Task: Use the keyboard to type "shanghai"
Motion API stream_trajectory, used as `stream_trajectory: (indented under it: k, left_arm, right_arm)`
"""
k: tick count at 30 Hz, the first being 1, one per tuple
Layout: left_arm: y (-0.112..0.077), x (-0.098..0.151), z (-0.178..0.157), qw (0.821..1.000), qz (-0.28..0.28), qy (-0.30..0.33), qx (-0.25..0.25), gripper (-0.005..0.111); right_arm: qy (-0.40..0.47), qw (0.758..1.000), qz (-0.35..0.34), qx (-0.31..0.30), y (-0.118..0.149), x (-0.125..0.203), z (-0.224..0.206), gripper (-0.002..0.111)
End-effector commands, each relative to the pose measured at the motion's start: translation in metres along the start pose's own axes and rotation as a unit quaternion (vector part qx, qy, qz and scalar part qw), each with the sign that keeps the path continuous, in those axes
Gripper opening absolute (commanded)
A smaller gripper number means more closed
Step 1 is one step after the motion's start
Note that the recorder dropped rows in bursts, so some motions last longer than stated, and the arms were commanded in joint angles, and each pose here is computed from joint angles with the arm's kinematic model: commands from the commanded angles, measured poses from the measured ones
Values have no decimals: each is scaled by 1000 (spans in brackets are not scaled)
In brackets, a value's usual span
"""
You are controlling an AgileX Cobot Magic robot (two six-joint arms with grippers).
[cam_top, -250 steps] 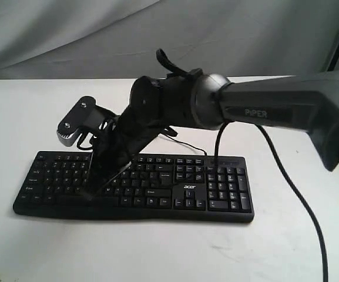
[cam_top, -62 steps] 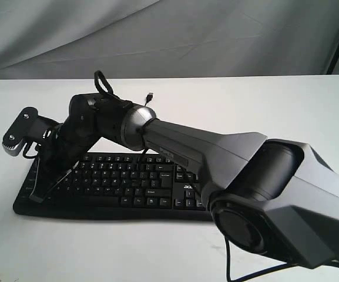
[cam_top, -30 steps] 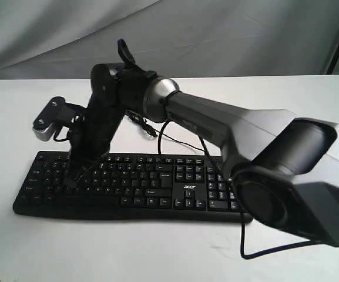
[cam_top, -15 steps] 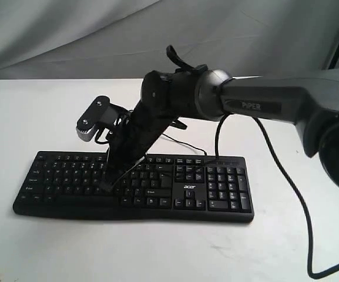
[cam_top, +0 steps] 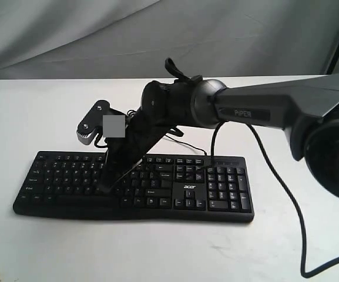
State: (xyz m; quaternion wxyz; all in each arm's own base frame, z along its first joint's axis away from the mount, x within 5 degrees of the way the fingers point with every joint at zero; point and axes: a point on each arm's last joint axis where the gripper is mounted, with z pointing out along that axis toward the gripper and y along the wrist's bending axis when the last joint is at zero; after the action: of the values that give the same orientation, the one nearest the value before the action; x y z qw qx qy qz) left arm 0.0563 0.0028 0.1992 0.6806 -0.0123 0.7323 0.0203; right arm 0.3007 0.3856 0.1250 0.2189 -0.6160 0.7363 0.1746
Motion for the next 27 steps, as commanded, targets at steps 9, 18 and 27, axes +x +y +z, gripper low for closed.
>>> stream_trajectory:
  k: [9, 18, 27]
  left_arm:
    - [0, 0, 0, 1000, -1, -3, 3, 0]
    - [0, 0, 0, 1000, -1, -3, 3, 0]
    - [0, 0, 0, 1000, -1, -3, 3, 0]
  right_arm:
    - [8, 1000, 2, 2, -6, 4, -3, 0]
    - [9, 1000, 1, 0, -5, 4, -2, 0]
    - [8, 1000, 0, -7, -3, 3, -2, 0]
